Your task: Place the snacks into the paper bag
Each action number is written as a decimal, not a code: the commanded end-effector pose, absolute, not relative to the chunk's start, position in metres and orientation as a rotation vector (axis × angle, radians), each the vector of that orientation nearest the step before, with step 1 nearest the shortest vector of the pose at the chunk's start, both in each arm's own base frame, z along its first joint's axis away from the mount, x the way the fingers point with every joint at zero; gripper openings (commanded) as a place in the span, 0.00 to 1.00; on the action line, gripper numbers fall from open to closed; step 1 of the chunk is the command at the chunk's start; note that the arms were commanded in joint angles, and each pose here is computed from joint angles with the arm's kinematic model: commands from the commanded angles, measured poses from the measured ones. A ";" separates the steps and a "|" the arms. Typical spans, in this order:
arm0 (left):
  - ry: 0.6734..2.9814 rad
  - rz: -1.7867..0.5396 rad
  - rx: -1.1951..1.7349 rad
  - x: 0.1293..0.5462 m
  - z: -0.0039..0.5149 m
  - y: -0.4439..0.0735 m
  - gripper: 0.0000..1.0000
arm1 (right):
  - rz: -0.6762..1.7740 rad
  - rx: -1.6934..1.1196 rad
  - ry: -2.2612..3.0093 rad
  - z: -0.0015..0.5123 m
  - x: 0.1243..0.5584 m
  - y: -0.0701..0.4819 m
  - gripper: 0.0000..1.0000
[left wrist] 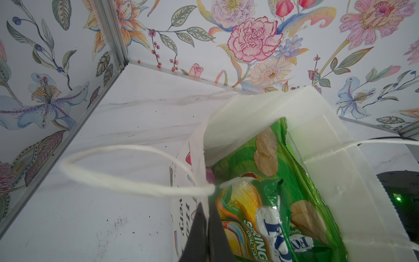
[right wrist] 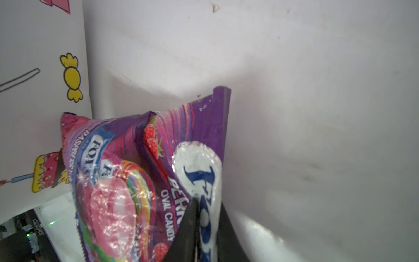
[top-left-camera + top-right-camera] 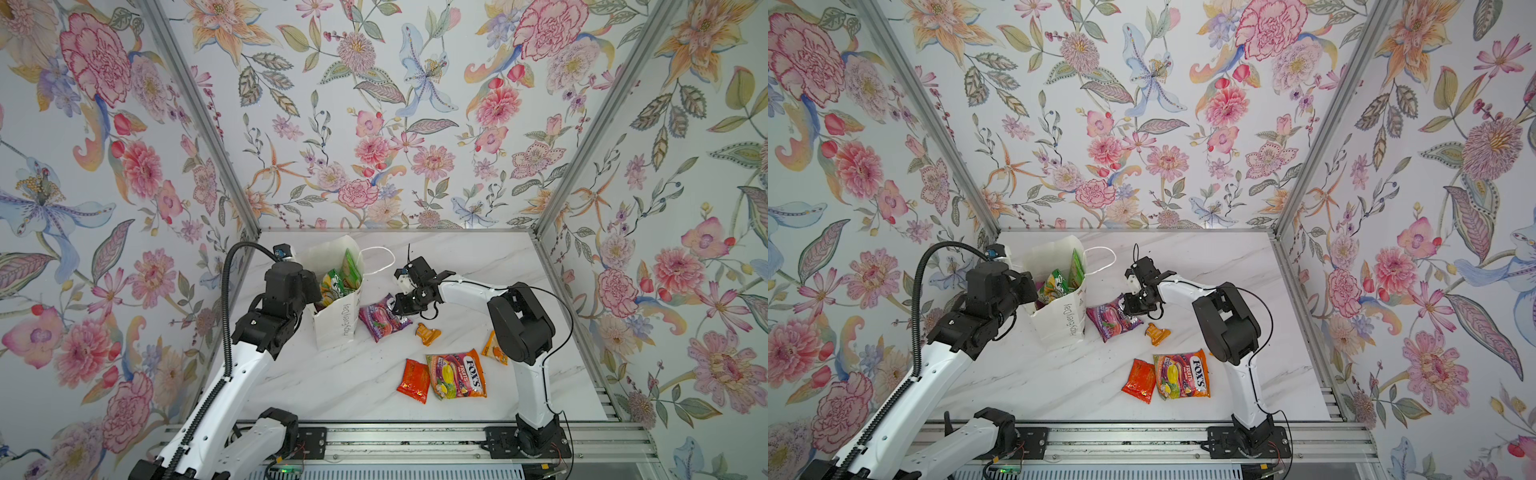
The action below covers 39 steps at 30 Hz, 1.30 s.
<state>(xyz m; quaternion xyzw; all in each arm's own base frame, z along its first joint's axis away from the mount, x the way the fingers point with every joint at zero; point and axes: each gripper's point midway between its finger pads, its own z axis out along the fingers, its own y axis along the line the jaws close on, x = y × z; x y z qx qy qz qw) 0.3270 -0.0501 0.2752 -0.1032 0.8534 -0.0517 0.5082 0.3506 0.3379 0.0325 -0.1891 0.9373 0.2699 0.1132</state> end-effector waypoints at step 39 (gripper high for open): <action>2.012 -0.325 -0.227 0.352 0.309 -0.091 0.00 | 0.970 0.204 1.986 0.319 0.340 0.216 0.00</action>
